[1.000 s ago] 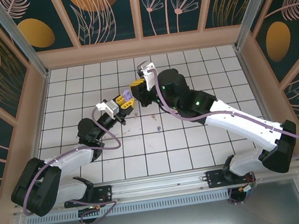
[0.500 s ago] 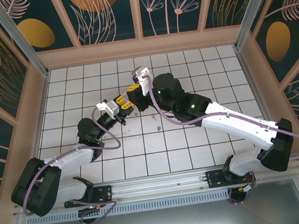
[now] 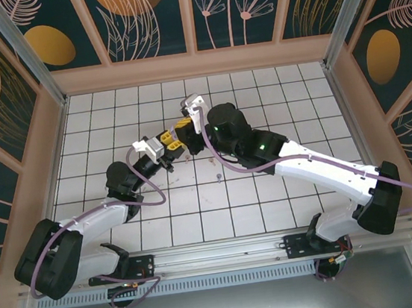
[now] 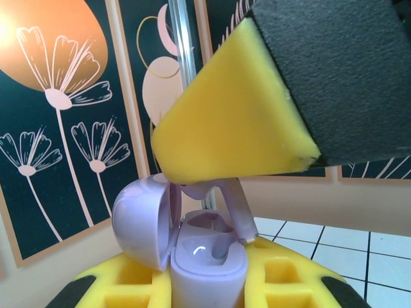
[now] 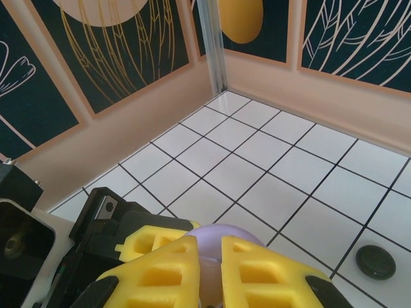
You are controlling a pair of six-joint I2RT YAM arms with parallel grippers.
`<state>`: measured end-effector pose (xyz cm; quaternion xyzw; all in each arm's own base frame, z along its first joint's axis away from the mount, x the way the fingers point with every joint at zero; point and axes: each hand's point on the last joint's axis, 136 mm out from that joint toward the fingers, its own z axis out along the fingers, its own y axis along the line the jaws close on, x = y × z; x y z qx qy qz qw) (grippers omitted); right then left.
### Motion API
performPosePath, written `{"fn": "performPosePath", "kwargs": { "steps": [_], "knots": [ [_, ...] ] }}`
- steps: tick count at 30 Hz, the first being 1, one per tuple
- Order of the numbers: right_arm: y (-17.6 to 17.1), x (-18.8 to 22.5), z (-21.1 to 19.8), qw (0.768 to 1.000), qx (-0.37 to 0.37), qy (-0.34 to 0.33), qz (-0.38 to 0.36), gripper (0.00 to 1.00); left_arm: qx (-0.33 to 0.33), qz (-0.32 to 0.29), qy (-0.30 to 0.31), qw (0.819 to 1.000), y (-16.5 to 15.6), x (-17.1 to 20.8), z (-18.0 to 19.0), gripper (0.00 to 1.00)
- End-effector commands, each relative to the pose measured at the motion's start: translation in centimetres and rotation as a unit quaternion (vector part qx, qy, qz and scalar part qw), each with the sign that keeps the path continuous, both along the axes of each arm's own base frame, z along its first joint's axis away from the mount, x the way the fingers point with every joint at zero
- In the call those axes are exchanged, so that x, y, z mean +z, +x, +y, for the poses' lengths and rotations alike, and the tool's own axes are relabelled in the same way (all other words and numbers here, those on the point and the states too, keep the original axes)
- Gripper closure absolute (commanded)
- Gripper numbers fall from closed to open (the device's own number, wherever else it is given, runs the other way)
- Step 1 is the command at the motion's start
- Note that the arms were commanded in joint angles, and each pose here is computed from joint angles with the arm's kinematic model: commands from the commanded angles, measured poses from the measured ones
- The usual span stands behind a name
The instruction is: Insert the wireless bluetooth earbuds into the charging case
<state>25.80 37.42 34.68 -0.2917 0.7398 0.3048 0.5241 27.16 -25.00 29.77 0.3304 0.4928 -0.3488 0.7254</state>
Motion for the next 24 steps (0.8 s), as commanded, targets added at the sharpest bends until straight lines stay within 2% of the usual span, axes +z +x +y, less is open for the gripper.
{"fn": "performPosePath", "kwargs": {
  "steps": [1, 9, 24],
  "knots": [
    [0.7, -0.3, 0.0, 1.0, -0.015, 0.001, -0.011, 0.87, -0.013, -0.031, -0.008, 0.999, -0.8, 1.9, -0.1, 1.0],
    [0.8, -0.2, 0.0, 1.0, -0.014, 0.003, -0.011, 0.87, -0.02, -0.03, -0.003, 0.999, -1.0, 1.8, -0.3, 1.0],
    [1.4, -2.4, -0.7, 0.998, -0.035, -0.038, -0.018, 0.9, -0.028, -0.042, -0.004, 0.999, -1.5, 2.7, -0.5, 1.0]
  ]
}}
